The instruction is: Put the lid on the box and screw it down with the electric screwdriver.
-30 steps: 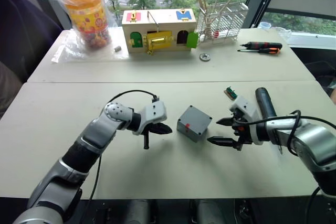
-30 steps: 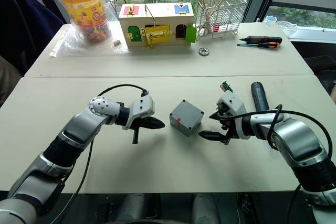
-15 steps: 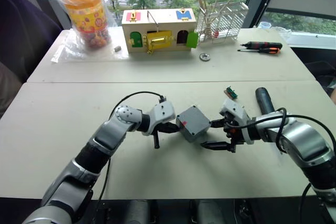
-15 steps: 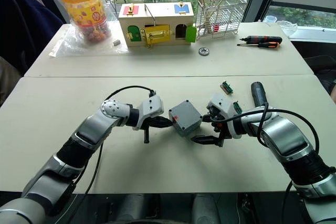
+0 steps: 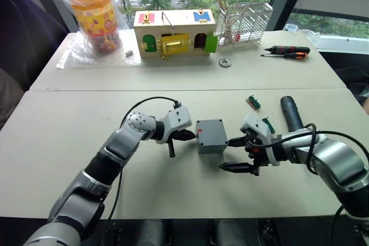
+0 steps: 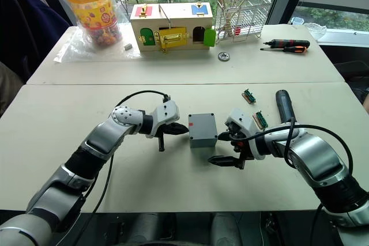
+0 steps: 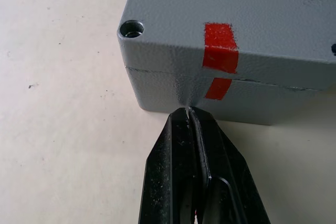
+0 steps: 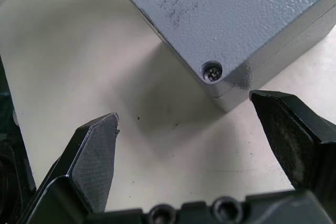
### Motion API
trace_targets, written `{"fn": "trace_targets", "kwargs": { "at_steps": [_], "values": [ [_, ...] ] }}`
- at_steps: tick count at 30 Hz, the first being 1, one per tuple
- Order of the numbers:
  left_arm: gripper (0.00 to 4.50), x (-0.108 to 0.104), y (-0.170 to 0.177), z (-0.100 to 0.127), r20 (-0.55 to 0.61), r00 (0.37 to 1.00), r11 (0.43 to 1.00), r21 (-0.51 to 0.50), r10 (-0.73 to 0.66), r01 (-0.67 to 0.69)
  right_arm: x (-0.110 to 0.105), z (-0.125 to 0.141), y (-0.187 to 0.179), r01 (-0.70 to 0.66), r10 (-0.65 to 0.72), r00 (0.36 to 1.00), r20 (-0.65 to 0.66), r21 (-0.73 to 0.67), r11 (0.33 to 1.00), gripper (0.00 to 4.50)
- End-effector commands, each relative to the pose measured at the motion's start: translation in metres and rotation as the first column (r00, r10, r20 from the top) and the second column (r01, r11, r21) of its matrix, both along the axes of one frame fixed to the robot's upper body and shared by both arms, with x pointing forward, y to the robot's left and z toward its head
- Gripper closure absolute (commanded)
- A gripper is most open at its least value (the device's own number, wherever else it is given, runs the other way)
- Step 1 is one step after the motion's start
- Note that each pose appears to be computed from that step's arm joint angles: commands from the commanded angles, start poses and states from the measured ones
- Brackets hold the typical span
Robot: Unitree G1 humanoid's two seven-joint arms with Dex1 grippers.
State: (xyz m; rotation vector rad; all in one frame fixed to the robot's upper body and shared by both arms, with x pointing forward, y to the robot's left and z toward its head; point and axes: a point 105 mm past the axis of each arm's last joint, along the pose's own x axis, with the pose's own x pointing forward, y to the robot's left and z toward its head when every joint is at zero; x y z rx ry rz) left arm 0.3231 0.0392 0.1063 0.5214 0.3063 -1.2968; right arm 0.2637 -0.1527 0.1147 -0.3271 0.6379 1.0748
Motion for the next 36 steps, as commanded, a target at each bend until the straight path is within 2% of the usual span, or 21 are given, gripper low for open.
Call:
{"fn": "trace_targets", "kwargs": {
  "at_steps": [1, 3, 5, 8, 10, 13, 16, 35, 36],
  "values": [
    [4.5, -0.001, 0.007, 0.019, 0.051, 0.999, 1.0, -0.024, -0.009, 0.01, 0.01, 0.03, -0.027, 0.124, -0.125, 0.988, 0.09, 0.02, 0.992, 0.18],
    [4.5, 0.003, 0.012, 0.038, 0.041, 0.999, 0.993, -0.112, 0.031, -0.026, 0.024, 0.052, -0.056, 0.289, -0.303, 0.942, 0.148, 0.107, 0.951, 0.18],
    [4.5, 0.003, 0.013, 0.054, 0.015, 0.999, 0.978, -0.206, 0.043, -0.039, 0.036, 0.063, -0.08, 0.42, -0.45, 0.871, 0.197, 0.176, 0.89, 0.18],
    [4.5, 0.001, 0.009, 0.064, -0.002, 0.999, 0.96, -0.276, 0.039, -0.038, 0.05, 0.053, -0.098, 0.532, -0.573, 0.791, 0.213, 0.223, 0.817, 0.18],
    [4.5, 0.001, 0.005, 0.065, -0.003, 0.999, 0.957, -0.289, 0.035, -0.034, 0.059, 0.042, -0.104, 0.58, -0.619, 0.75, 0.231, 0.221, 0.784, 0.18],
    [4.5, 0.001, 0.0, 0.064, 0.003, 1.0, 0.957, -0.29, 0.029, -0.027, 0.07, 0.03, -0.111, 0.628, -0.667, 0.7, 0.254, 0.225, 0.745, 0.88],
    [4.5, 0.0, -0.002, 0.065, 0.005, 1.0, 0.955, -0.295, 0.028, -0.025, 0.076, 0.028, -0.114, 0.648, -0.695, 0.667, 0.269, 0.252, 0.719, 1.97],
    [4.5, -0.003, -0.003, 0.056, 0.001, 1.0, 0.959, -0.283, 0.023, -0.022, 0.076, 0.014, -0.109, 0.647, -0.693, 0.68, 0.242, 0.248, 0.721, 1.97],
    [4.5, -0.003, -0.003, 0.056, 0.001, 1.0, 0.959, -0.282, 0.023, -0.022, 0.076, 0.014, -0.108, 0.646, -0.692, 0.68, 0.241, 0.248, 0.722, 2.21]
  ]
}}
